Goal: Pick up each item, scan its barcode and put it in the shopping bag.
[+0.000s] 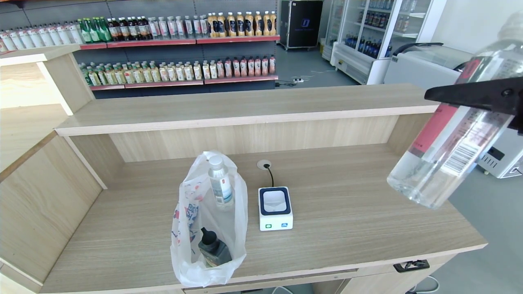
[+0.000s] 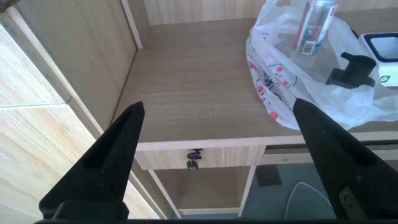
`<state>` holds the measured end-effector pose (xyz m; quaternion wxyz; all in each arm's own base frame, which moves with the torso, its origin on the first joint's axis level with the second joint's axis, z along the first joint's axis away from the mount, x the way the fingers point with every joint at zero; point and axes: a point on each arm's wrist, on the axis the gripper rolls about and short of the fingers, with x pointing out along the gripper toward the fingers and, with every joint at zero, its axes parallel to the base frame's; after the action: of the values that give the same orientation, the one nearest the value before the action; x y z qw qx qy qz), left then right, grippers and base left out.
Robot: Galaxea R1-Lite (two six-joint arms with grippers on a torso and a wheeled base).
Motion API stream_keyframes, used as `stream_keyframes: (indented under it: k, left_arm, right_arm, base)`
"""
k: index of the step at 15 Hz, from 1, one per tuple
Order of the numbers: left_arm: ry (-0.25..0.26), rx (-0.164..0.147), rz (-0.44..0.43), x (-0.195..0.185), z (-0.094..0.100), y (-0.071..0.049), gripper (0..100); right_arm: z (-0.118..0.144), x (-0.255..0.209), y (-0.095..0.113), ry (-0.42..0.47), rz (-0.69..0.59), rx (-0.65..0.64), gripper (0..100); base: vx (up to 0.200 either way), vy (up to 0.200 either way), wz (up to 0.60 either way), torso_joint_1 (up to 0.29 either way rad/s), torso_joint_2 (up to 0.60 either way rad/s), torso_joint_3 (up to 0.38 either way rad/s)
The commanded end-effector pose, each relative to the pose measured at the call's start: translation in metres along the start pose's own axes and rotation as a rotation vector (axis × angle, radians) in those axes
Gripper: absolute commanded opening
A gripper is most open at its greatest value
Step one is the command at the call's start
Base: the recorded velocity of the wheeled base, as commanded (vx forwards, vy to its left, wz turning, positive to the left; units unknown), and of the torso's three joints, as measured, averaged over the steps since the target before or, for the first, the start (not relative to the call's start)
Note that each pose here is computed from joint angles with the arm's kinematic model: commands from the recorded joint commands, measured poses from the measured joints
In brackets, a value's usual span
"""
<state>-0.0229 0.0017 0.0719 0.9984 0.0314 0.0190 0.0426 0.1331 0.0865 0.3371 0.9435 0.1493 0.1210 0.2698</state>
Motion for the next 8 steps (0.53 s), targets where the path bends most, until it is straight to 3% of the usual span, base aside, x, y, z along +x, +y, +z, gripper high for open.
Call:
stream_keyframes:
  k: [1, 3, 8]
  left_arm:
    - [0.0, 0.0, 0.001, 0.0, 0.0, 0.0, 100]
    - [0.0, 0.0, 0.001, 0.0, 0.0, 0.0, 100]
    - [0.0, 0.001, 0.001, 0.0, 0.0, 0.0, 100]
  right_arm:
    - [0.002, -0.016, 0.011, -0.008, 0.06, 0.0, 0]
    - [0.007, -0.024, 0.026, -0.01, 0.145, 0.089, 0]
    - [0.01, -0.054, 0.033, -0.015, 0.251, 0.096, 0]
  base:
    - [0.0, 0.0, 0.0, 0.0, 0.0, 0.0]
    - [0.0, 0.0, 0.0, 0.0, 0.0, 0.0]
    - [0.0, 0.0, 0.0, 0.0, 0.0, 0.0]
